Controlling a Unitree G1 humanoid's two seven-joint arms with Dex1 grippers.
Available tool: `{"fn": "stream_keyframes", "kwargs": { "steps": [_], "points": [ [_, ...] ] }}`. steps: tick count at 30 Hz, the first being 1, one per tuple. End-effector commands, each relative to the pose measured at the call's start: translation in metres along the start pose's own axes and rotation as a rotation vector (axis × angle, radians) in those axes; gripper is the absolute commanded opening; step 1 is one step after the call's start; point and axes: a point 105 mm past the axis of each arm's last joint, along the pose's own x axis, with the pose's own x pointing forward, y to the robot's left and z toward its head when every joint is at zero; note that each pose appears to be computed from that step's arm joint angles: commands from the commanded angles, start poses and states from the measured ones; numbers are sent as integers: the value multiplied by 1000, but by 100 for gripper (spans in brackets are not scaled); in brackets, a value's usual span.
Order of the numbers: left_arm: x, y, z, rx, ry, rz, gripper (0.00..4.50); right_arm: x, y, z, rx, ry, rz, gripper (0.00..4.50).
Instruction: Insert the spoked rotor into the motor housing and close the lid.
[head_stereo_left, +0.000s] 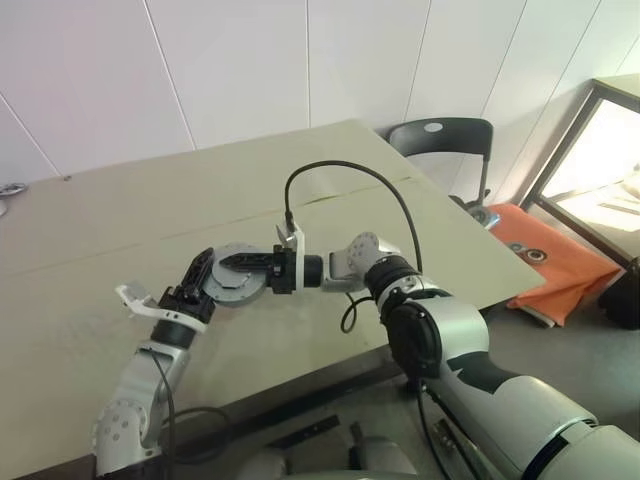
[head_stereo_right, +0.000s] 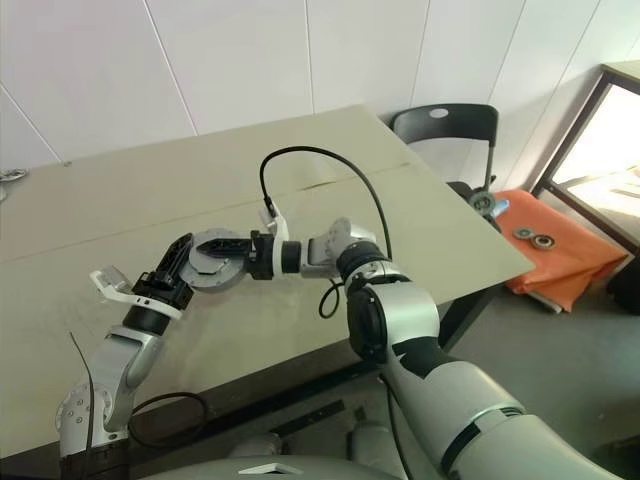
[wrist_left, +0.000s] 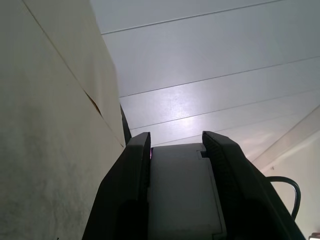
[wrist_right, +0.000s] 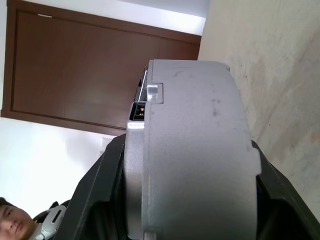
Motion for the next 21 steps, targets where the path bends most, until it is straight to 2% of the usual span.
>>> {"fn": "stream_keyframes", "kwargs": {
  "steps": [1,6,15,21],
  "points": [
    [6,-11,-13,23,67,-42,130,13,14,4,-72,7,19,232],
    [3,-15,-15,23,65,-45,130,13,10,10,-99,-41,-9,232],
    [6,-18,-15,27,62,-48,130,14,5,10,-100,-52,-39,232],
    [7,-18,-15,32,61,-43,130,15,1,11,-168,-44,-69,232]
  ]
}}
